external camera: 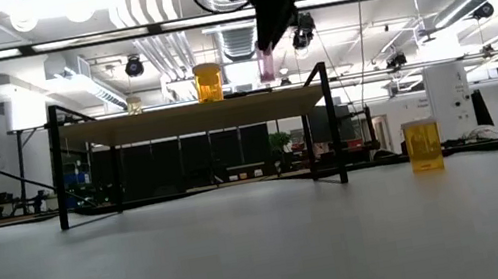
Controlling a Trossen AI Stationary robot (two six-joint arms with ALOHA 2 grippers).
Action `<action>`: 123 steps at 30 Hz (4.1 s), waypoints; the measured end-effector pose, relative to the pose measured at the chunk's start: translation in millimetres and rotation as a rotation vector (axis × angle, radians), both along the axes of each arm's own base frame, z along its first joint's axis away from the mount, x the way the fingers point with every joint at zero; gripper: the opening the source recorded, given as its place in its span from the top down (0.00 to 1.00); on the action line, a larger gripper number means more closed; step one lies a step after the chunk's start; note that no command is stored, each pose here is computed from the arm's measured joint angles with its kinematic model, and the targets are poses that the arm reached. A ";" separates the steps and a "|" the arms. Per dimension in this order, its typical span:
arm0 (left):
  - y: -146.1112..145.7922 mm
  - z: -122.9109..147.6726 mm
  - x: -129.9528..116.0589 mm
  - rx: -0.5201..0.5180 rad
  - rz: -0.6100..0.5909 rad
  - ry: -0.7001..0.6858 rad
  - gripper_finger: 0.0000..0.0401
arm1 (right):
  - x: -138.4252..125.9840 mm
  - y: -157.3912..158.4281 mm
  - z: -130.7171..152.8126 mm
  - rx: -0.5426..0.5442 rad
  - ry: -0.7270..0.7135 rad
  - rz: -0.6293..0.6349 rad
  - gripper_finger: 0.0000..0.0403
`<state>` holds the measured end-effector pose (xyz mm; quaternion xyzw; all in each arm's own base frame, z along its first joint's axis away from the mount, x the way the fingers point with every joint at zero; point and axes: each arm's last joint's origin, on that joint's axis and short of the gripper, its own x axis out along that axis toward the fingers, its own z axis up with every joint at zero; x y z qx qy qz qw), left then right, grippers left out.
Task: Pick and place medicine bottles onto shelf by color
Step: Put the top pink pill bottle on the shelf, then put the bottom yellow pill bottle on the shelf aligned with the yellow pill bottle
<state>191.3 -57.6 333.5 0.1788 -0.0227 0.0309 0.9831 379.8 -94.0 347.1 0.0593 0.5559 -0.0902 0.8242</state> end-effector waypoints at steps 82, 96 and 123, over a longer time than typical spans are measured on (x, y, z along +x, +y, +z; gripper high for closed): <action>-38.7 -7.5 79.1 -0.204 -0.064 -0.001 1.00 | -175.4 149.3 -49.5 -0.143 -0.757 0.386 0.66; -112.9 -20.9 164.1 -0.256 -0.166 0.404 1.00 | -221.3 140.1 -65.4 -0.142 -1.093 0.536 0.66; -130.5 -177.1 276.3 -0.381 -0.097 0.458 0.43 | -225.4 141.2 -84.2 -0.043 -1.098 0.567 0.66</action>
